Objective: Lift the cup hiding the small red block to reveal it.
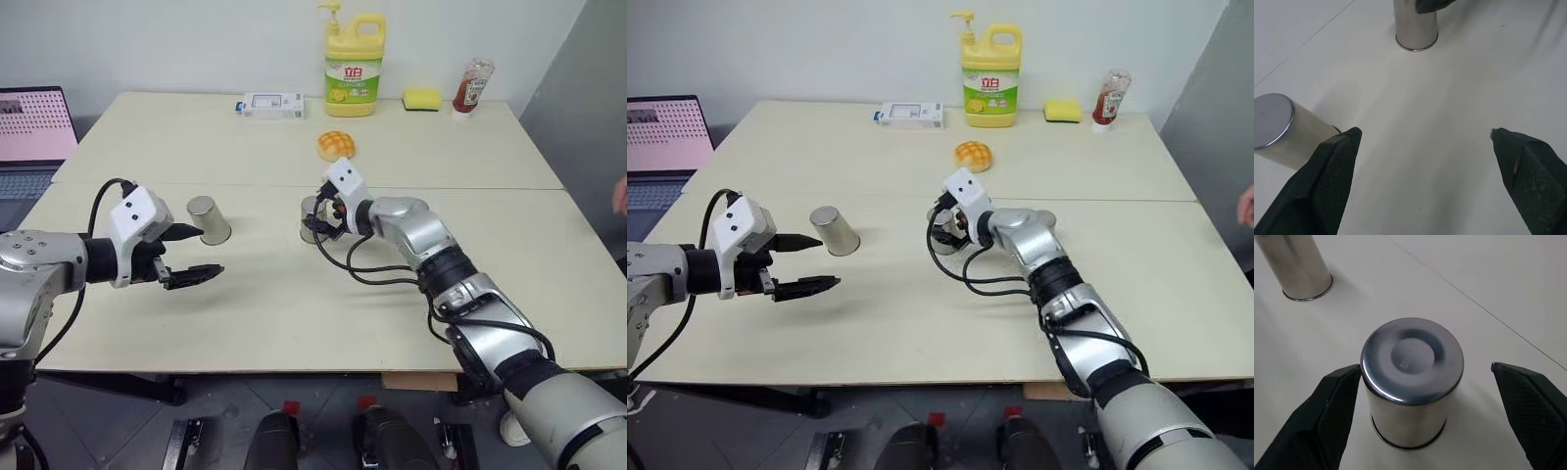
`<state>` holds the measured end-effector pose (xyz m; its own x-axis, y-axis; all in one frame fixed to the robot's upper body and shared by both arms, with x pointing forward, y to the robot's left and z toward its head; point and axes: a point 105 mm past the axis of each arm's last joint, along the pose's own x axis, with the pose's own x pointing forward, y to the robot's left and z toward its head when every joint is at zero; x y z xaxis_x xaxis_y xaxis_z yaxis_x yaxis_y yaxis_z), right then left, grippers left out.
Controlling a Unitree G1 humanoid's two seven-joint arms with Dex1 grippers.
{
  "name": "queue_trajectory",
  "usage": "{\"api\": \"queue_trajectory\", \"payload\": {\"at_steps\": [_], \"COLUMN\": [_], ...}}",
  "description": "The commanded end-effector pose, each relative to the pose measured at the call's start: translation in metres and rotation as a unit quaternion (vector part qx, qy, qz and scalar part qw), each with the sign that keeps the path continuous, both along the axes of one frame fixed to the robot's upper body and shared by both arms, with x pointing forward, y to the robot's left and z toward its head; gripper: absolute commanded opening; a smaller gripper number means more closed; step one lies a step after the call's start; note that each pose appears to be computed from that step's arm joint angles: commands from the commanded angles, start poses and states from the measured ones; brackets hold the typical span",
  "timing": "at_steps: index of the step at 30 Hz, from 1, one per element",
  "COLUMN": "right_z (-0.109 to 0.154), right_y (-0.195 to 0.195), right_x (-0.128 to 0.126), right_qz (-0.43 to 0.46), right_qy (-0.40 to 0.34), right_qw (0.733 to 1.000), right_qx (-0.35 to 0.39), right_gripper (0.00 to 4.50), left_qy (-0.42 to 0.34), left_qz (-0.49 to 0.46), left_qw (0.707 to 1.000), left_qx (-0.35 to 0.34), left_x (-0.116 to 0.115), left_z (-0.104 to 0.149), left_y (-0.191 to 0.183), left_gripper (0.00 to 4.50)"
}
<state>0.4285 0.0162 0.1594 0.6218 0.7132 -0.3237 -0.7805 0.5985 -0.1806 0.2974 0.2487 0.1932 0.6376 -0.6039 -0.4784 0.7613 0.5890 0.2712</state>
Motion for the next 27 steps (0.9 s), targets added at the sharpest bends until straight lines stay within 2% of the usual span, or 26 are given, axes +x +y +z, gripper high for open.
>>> {"api": "queue_trajectory", "payload": {"at_steps": [1,5,10,14,17,21,23,27], "right_z": [0.009,0.006,0.015,0.043,0.057,0.045,0.03,0.02], "right_y": [0.004,0.005,0.009,0.011,-0.005,-0.032,-0.051,-0.061], "right_x": [0.006,0.008,0.007,0.001,-0.002,-0.002,0.001,0.0], "right_qz": [-0.002,-0.006,0.003,0.019,0.014,-0.012,-0.037,-0.052], "right_qy": [-0.012,-0.007,-0.01,-0.019,-0.027,-0.029,-0.018,-0.004], "right_qw": [1.0,1.0,0.999,0.996,0.995,0.998,0.999,0.999], "right_qx": [0.013,0.016,0.033,0.08,0.092,0.051,0.023,0.013], "right_gripper": [4.5,3.73,2.66,2.66,2.66,2.66,2.66,2.66], "left_qy": [-0.027,-0.028,-0.029,-0.029,-0.029,-0.029,-0.029,-0.029], "left_qz": [-0.004,-0.005,-0.006,-0.009,-0.011,-0.013,-0.017,-0.022], "left_qw": [1.0,1.0,1.0,1.0,1.0,0.999,0.999,0.999], "left_qx": [0.008,0.008,0.008,0.006,0.005,0.004,0.003,0.003], "left_x": [-0.002,-0.002,-0.001,0.0,0.001,0.003,0.005,0.007], "left_z": [0.015,0.015,0.014,0.014,0.014,0.014,0.014,0.014], "left_y": [-0.002,-0.003,-0.004,-0.006,-0.007,-0.008,-0.01,-0.012], "left_gripper": [4.49,4.5,4.5,4.5,4.5,4.5,4.5,4.5]}}
